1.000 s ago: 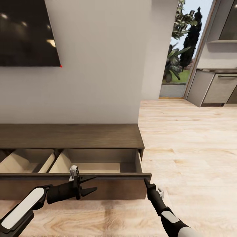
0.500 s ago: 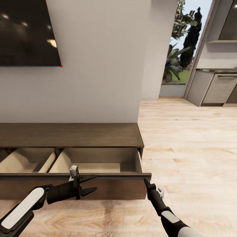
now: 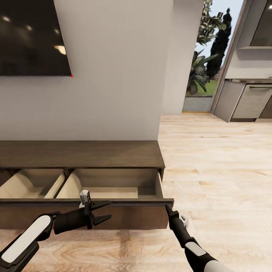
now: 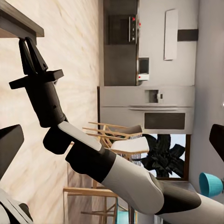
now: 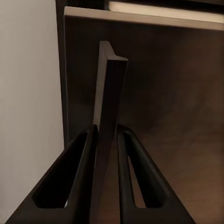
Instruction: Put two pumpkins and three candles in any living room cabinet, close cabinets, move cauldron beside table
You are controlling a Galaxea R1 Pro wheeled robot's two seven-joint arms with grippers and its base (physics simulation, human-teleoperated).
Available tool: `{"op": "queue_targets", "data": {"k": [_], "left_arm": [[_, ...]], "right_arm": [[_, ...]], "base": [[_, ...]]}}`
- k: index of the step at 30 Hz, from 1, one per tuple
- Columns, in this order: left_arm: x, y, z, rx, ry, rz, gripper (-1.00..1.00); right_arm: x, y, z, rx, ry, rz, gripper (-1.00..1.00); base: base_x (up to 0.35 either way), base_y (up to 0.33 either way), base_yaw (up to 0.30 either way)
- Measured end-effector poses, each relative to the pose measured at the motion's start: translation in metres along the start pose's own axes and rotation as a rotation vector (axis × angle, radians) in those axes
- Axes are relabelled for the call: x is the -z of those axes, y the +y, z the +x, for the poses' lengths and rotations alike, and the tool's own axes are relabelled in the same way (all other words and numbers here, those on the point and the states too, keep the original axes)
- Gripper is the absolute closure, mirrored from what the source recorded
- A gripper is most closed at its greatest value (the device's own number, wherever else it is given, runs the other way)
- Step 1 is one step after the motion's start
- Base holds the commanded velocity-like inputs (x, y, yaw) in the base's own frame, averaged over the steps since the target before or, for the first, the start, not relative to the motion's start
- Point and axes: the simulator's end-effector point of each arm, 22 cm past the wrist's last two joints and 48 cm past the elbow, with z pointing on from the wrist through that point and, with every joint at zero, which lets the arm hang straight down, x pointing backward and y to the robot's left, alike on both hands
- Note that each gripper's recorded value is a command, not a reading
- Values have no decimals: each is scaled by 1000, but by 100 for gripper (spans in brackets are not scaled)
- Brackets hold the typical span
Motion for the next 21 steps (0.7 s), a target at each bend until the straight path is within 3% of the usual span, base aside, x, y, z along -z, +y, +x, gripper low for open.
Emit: {"op": "queue_targets", "data": {"k": [21], "left_arm": [[0,0,0,0,1,0,-100]], "right_arm": [[0,0,0,0,0,0,100]], "base": [[-29,0,0]]}}
